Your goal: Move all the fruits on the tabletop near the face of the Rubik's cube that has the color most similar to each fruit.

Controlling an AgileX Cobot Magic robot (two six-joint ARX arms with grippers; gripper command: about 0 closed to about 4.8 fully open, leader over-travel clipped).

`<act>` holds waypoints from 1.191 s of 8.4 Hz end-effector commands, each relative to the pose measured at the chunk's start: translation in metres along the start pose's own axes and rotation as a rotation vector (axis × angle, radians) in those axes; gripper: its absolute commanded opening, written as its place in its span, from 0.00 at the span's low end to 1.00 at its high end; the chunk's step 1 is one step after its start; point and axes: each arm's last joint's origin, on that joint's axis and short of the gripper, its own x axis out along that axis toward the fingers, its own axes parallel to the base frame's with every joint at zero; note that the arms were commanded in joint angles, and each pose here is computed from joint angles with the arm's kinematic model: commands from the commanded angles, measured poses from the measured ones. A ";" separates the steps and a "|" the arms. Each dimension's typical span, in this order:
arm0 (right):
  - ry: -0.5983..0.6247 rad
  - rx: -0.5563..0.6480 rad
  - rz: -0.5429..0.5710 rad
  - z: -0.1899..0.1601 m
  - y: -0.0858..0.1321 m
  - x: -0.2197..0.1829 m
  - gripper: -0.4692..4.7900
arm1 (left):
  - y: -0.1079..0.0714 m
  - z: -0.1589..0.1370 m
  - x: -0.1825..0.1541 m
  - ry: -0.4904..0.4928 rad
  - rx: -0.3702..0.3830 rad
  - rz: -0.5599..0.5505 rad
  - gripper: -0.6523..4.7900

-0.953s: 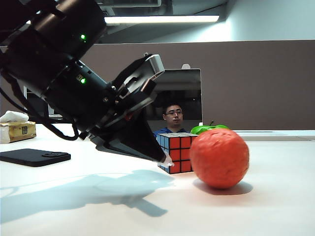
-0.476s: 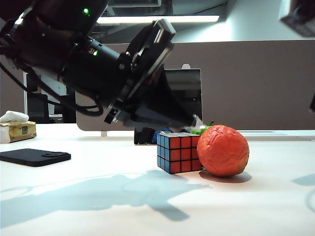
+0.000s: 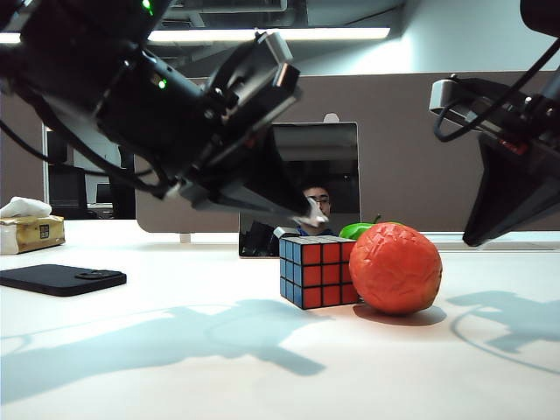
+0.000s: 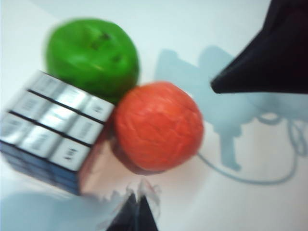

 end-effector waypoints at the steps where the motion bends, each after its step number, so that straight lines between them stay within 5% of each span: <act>1: -0.046 -0.014 0.018 0.007 -0.002 0.006 0.09 | -0.005 0.010 -0.025 -0.006 0.052 0.067 0.11; 7: -0.048 0.010 0.187 0.008 -0.001 0.018 0.09 | -0.009 0.008 -0.043 0.067 0.040 0.068 0.11; 10: 0.014 -0.041 0.255 0.006 0.018 0.034 0.09 | -0.009 0.008 -0.043 0.068 0.037 0.066 0.11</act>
